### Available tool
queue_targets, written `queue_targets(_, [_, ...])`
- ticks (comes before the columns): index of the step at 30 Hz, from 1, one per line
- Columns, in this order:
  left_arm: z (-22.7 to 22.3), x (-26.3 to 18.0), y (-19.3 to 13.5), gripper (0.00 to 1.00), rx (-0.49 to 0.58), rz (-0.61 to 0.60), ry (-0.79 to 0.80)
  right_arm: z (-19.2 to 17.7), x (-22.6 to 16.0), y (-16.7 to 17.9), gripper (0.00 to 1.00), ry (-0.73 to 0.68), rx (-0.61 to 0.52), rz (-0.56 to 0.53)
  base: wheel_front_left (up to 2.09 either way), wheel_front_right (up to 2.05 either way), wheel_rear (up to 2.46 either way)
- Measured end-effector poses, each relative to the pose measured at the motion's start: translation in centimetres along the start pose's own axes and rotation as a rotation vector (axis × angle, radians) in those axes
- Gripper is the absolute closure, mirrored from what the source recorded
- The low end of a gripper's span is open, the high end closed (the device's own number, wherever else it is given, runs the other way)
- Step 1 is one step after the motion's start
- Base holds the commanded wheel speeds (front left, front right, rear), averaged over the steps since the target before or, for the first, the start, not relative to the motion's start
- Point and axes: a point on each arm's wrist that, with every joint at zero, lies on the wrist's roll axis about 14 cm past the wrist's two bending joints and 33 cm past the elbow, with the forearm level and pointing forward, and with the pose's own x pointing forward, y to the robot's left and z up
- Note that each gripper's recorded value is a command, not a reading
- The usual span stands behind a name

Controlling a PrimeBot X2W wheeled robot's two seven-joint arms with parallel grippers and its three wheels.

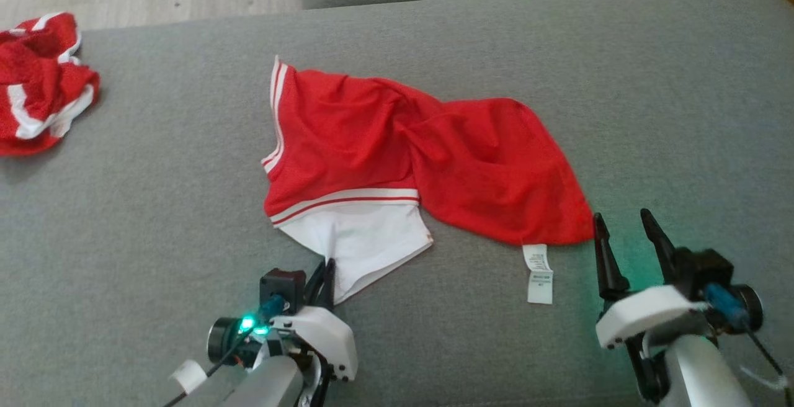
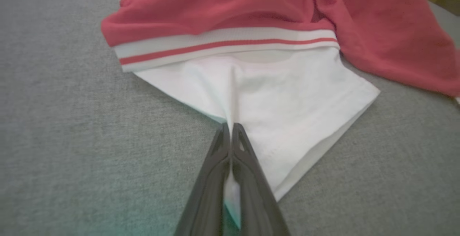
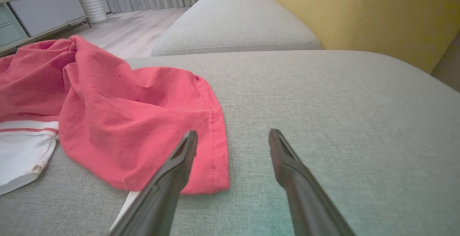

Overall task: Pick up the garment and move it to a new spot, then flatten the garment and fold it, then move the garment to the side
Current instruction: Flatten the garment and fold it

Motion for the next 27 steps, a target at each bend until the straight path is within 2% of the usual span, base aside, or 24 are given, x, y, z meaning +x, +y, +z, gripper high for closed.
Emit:
queue_targets(11, [2.8,-1.2,1.9,1.00,-0.036,0.071,-0.143,-4.7,2.7,2.3,0.00,0.253,-0.034,0.076,0.00,0.00,0.00])
queue_targets(12, [3.1,-1.4,2.0,1.00,-0.040,0.074,-0.158,-5.1,2.8,2.6,0.11,0.271,-0.035,0.082,0.00,0.00,0.00])
queue_targets(13, [3.4,-1.6,2.1,1.00,-0.044,0.081,-0.175,-5.3,2.9,2.7,0.41,0.283,-0.035,0.086,0.00,0.00,0.00])
queue_targets(14, [3.7,-1.7,2.2,1.00,-0.045,0.083,-0.186,-5.3,3.1,2.9,0.60,0.293,-0.035,0.090,0.00,0.00,0.00])
queue_targets(15, [4.0,-1.9,2.4,1.00,-0.047,0.084,-0.198,-5.2,3.3,3.0,0.69,0.296,-0.035,0.093,0.00,0.00,0.00])
queue_targets(16, [4.3,-2.1,2.5,1.00,-0.048,0.087,-0.212,-5.1,3.5,3.1,1.00,0.294,-0.033,0.098,0.00,0.00,0.00])
queue_targets(22, [6.0,-3.5,2.8,1.00,-0.076,0.093,-0.291,-3.4,3.8,3.5,1.00,0.209,0.040,0.092,0.00,0.00,0.00])
queue_targets(27, [10.4,-5.6,3.2,1.00,-0.051,0.090,-0.438,1.6,4.1,3.2,1.00,0.023,0.081,0.079,0.00,0.00,0.00])
